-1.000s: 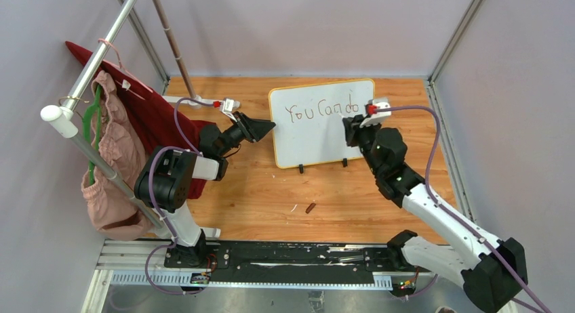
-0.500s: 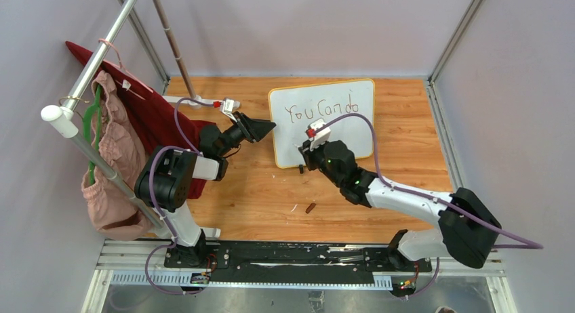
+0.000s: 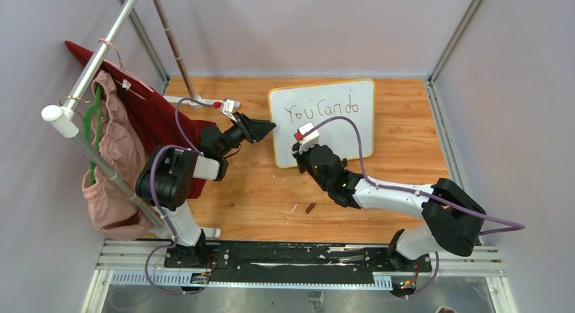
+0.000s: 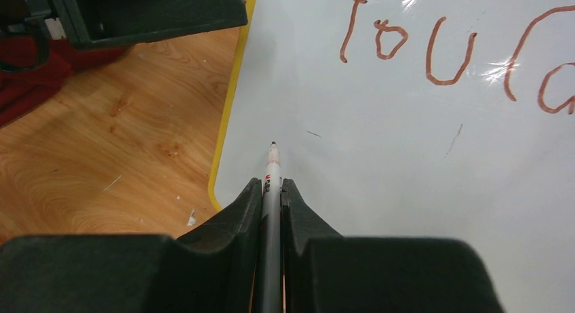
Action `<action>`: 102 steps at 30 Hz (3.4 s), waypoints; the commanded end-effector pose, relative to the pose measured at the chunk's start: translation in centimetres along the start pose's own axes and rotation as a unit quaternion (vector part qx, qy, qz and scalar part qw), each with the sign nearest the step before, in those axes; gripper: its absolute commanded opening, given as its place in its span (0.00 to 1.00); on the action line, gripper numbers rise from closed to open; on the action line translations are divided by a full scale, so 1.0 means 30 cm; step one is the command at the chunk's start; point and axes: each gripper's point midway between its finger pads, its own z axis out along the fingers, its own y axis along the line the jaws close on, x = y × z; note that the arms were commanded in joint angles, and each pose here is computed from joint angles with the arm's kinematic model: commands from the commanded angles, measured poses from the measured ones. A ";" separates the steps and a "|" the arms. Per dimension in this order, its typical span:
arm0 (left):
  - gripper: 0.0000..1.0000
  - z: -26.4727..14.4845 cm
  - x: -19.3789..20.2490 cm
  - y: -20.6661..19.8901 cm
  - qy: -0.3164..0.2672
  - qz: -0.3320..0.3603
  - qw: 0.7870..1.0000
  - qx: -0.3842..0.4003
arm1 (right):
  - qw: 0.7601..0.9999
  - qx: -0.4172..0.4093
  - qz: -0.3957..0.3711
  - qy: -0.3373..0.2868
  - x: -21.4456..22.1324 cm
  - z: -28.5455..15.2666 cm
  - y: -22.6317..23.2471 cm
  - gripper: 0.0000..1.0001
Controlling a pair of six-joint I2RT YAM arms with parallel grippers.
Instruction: Write a sentence on the whiteboard
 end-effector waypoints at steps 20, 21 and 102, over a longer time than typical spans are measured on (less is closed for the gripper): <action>0.50 -0.016 0.041 0.026 0.009 -0.035 0.999 -0.010 | 0.997 0.075 0.000 0.002 -0.022 0.053 -0.028 0.00; 0.50 -0.016 0.041 0.026 0.009 -0.035 0.999 -0.010 | 0.997 0.076 0.000 0.004 -0.016 0.054 -0.028 0.00; 0.50 -0.013 0.027 0.008 0.002 -0.039 0.999 -0.001 | 0.998 0.038 0.021 0.035 0.027 0.020 0.030 0.00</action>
